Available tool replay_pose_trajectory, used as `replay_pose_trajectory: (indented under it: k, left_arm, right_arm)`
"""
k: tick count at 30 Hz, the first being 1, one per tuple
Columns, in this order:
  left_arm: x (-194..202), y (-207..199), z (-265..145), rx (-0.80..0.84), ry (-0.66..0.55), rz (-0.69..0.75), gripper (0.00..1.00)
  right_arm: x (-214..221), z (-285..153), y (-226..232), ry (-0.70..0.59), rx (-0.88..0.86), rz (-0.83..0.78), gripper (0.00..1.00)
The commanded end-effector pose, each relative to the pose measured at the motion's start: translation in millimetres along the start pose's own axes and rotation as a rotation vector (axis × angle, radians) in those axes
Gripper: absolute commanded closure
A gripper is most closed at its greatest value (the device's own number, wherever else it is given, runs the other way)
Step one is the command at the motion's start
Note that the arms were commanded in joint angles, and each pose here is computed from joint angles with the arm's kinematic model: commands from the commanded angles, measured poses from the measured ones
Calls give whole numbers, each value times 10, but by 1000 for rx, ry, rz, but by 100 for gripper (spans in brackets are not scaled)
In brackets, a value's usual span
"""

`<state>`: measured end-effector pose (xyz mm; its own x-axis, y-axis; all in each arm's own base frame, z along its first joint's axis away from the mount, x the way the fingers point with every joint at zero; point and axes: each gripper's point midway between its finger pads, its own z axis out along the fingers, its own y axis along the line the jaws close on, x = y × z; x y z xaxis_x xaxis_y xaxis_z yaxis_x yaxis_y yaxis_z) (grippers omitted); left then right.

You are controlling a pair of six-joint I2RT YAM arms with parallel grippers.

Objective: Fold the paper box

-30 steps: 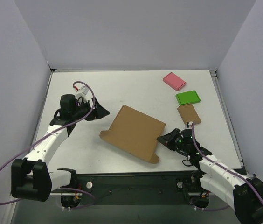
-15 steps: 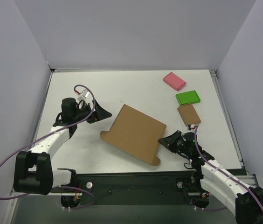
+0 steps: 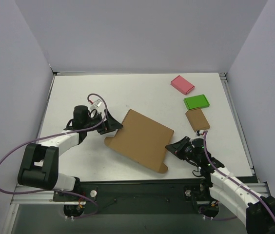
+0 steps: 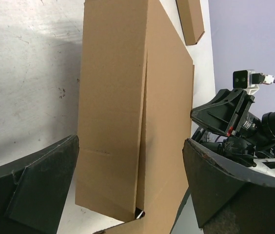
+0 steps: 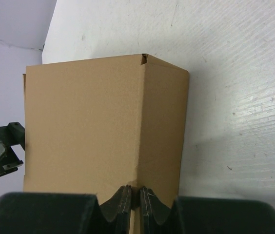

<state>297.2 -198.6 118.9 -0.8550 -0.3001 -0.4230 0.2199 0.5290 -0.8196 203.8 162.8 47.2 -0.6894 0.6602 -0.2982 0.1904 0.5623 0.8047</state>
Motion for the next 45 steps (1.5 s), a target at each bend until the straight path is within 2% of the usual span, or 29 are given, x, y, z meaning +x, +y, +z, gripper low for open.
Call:
replay_pose_trajectory:
  k: [1,6,11,15,18,19,21,22,24,27,28,30,31,32,33,34,36,38,40,45]
  left_arm:
    - [3,3,92,16,-4,18,3]
    - [154,11,193,40,56,-8,3]
    - [222,-152,245,115,83,2,3]
    - [271,-180,253,131,103,-10,17]
    - [296,-176,257,133,117,-33,33]
    - [289,-192,259,142,116,-33,41]
    - [302,-209,262,153,127,-54,43]
    - [292,-228,261,161,126,-54,45]
    - [300,-243,253,165,131,-66,49]
    - [292,-263,240,165,129,-86,53]
    - [287,-273,235,168,131,-95,53]
    - [279,-286,225,161,134,-119,53]
    - [270,-273,214,156,134,-128,53]
    - [269,-265,211,149,136,-130,53]
    - [265,-256,198,137,142,-144,53]
    - [268,-237,193,127,146,-150,53]
    - [268,-183,159,98,155,-164,53]
    - [231,-166,128,85,157,-151,53]
    - [254,-135,99,60,176,-166,53]
    - [275,-187,51,65,180,-158,53]
  right_arm:
    - [160,-31,-363,52,111,-12,100]
    - [155,-35,-336,50,98,-19,100]
    - [159,-39,-343,54,99,-32,100]
    - [121,-55,-329,50,112,-77,100]
    - [77,-81,-302,45,123,-131,100]
    - [57,-91,-274,42,118,-149,100]
    - [38,-99,-253,39,117,-167,100]
    - [33,-106,-247,39,116,-176,94]
    - [-6,-115,-173,35,100,-218,90]
    - [-118,-157,14,12,72,-317,64]
    - [-142,-195,56,10,78,-349,43]
    - [-212,-281,315,-14,51,-484,29]
    - [-273,-333,314,-47,96,-540,22]
    - [-320,-372,380,-76,108,-603,20]
    - [-281,-447,638,-85,59,-709,18]
    - [-378,-485,618,-133,125,-764,14]
    - [-255,-545,824,-123,91,-878,13]
    - [-304,-590,987,-161,124,-985,8]
    - [-194,-586,1131,-147,119,-1085,2]
    - [-96,-421,1029,-119,172,-1107,1]
